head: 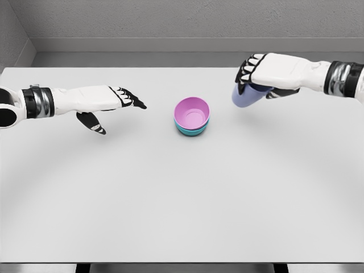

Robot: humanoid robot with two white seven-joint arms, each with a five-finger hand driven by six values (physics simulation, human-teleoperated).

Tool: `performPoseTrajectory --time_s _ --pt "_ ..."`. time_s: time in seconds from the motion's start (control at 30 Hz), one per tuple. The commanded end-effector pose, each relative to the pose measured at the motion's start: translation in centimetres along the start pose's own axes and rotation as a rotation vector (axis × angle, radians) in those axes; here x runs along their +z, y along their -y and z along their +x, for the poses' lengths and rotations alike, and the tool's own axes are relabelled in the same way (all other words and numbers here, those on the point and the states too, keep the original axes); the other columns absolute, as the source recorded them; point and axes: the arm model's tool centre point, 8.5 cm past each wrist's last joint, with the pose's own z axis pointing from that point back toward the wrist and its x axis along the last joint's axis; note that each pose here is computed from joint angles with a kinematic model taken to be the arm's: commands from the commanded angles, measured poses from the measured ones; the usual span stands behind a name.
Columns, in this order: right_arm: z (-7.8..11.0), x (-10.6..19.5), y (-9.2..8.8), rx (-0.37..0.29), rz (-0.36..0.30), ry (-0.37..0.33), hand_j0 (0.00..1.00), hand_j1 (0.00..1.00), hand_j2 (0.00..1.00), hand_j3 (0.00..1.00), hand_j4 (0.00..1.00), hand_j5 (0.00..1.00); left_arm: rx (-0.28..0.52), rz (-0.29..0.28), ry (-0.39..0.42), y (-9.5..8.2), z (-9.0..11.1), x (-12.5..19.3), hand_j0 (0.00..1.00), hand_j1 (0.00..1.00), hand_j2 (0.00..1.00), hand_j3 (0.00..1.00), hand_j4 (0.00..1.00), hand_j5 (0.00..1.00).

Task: Stacking bowl and cup with both arms

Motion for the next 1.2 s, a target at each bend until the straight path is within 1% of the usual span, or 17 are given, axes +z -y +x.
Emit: performPoseTrajectory --time_s 0.0,0.2,0.4,0.43,0.53,0.63,0.7,0.77,0.87,0.93,1.1,1.17 --pt "0.5 -0.3 0.4 0.007 -0.013 0.015 0.49 0.49 0.49 0.49 0.49 0.49 0.005 0.005 0.0 -0.1 0.0 0.0 1.0 1.0 1.0 1.0 1.0 1.0" --pt "1.8 -1.3 2.0 0.045 -0.038 0.054 0.52 0.52 0.52 0.52 0.52 0.52 0.005 0.005 0.0 -0.1 0.0 0.0 1.0 1.0 1.0 1.0 1.0 1.0" --pt "3.6 -3.6 2.7 0.066 -0.039 0.118 0.53 0.53 0.53 0.53 0.53 0.53 0.006 0.003 -0.001 0.0 0.0 0.0 1.0 1.0 1.0 1.0 1.0 1.0" --pt "4.2 -3.8 3.0 0.083 -0.039 0.135 0.53 0.53 0.53 0.53 0.53 0.53 0.006 0.003 -0.001 0.0 0.0 0.0 1.0 1.0 1.0 1.0 1.0 1.0" --pt "4.9 -4.1 3.4 0.095 -0.05 0.153 0.53 0.53 0.53 0.53 0.53 0.53 0.006 0.003 -0.002 0.0 -0.1 0.0 1.0 1.0 1.0 1.0 1.0 1.0" --pt "5.4 -4.2 4.5 0.118 -0.07 0.166 0.53 0.53 0.53 0.53 0.53 0.53 0.006 0.003 -0.002 0.0 -0.1 0.0 1.0 1.0 1.0 1.0 1.0 1.0" --pt "6.4 -4.3 5.3 0.146 -0.087 0.19 0.54 0.54 0.54 0.54 0.54 0.54 0.006 0.003 -0.002 0.0 -0.1 0.0 1.0 1.0 1.0 1.0 1.0 1.0" --pt "7.6 -5.1 5.1 0.158 -0.074 0.225 0.55 0.55 0.55 0.55 0.55 0.55 0.006 0.003 -0.001 0.0 0.0 0.0 1.0 1.0 1.0 1.0 1.0 1.0" --pt "7.8 -5.5 4.9 0.154 -0.071 0.233 0.55 0.55 0.55 0.55 0.55 0.55 0.006 0.003 -0.002 0.0 -0.1 0.0 1.0 1.0 1.0 1.0 1.0 1.0" --pt "8.3 -6.1 4.4 0.151 -0.052 0.249 0.54 0.54 0.54 0.54 0.54 0.54 0.006 0.003 -0.002 0.0 -0.1 0.0 1.0 1.0 1.0 1.0 1.0 1.0" --pt "8.6 -7.0 4.0 0.138 -0.046 0.262 0.55 0.55 0.55 0.55 0.55 0.55 0.006 0.003 -0.002 0.0 -0.1 0.0 1.0 1.0 1.0 1.0 1.0 1.0" --pt "8.4 -7.2 3.7 0.128 -0.04 0.257 0.55 0.55 0.55 0.55 0.55 0.55 0.006 0.003 -0.002 0.0 -0.1 0.0 1.0 1.0 1.0 1.0 1.0 1.0"
